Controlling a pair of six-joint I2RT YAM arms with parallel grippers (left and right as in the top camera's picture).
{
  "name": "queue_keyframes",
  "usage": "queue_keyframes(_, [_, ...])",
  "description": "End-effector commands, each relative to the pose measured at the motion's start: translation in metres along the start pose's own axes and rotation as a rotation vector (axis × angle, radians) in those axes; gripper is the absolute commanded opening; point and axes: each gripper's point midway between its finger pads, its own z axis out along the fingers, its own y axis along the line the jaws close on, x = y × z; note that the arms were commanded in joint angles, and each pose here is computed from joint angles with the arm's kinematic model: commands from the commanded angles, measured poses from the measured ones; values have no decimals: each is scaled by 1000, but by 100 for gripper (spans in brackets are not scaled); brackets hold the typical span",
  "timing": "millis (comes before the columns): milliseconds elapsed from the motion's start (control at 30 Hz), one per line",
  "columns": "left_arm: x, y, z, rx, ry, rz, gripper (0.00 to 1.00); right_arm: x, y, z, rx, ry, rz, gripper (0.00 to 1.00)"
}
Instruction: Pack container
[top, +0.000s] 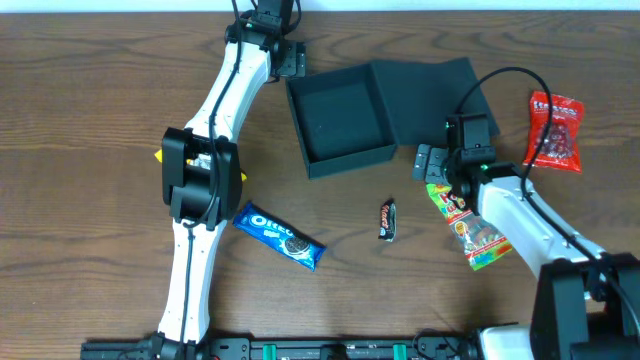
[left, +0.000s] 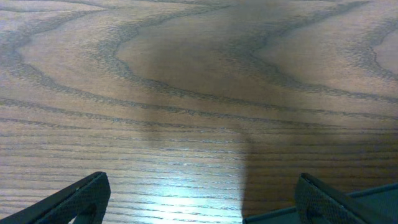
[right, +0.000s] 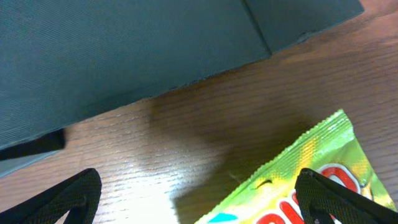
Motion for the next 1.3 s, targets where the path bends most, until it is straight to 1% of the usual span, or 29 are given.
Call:
queue_keyframes(0, [-7, 5, -4, -18, -18, 17, 96, -5, -4, 6, 20, -5, 22, 99])
queue_keyframes(200, [-2, 3, -4, -3, 4, 21, 95, -10, -2, 8, 14, -24, 24, 99])
queue_keyframes(333, [6, -2, -4, 20, 36, 26, 95, -16, 0, 8, 5, -51, 29, 99])
queue_keyframes(533, [22, 1, -6, 7, 102, 33, 95, -19, 2, 15, 2, -62, 31, 99])
queue_keyframes(667, [32, 8, -7, -26, 142, 20, 95, -15, 3, 29, 7, -47, 28, 99])
queue_keyframes(800, [43, 21, -10, -101, 181, -22, 95, -8, 3, 43, 13, -27, 25, 99])
queue_keyframes(900, [52, 24, -13, -114, 219, -23, 96, -9, 4, 49, 11, -34, 26, 99])
queue_keyframes(1267, [70, 33, -55, -153, 303, -133, 95, -37, 13, 46, -27, -148, 45, 99])
